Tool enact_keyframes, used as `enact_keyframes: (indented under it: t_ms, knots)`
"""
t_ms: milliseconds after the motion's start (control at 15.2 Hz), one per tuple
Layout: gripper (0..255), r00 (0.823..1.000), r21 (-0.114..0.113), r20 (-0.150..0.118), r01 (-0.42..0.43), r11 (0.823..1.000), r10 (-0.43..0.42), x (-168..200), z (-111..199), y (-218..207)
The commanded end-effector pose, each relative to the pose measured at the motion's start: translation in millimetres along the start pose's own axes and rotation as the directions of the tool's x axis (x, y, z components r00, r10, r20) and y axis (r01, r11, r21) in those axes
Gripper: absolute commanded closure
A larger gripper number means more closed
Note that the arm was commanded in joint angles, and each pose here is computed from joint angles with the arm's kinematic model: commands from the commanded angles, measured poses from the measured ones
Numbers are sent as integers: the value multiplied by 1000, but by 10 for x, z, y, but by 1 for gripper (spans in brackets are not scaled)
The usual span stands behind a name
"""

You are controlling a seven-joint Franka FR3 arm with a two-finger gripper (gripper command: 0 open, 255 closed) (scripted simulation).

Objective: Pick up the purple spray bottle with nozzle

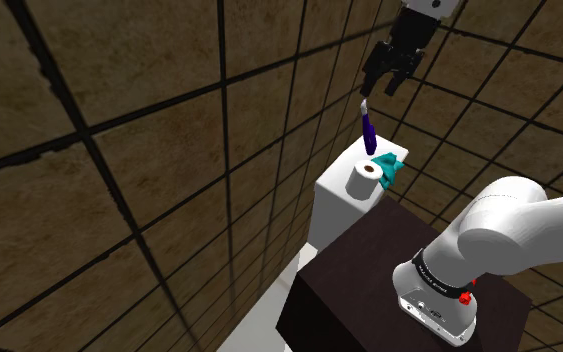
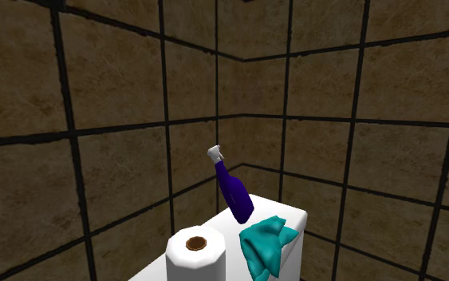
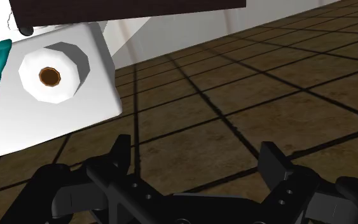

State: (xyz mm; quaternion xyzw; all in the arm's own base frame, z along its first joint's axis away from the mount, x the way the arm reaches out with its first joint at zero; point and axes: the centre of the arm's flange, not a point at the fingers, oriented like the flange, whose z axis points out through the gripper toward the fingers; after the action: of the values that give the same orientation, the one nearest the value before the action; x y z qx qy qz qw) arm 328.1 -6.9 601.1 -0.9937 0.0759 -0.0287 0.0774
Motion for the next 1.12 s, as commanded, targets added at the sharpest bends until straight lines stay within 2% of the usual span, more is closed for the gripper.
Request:
enact_keyframes:
  t_ms: [0,1056]
  knots:
    - [0,1000,0,0,0,1000,0,0,0,0]
    - [0,991,-27,-130,14,1000,-17,765,828,1653]
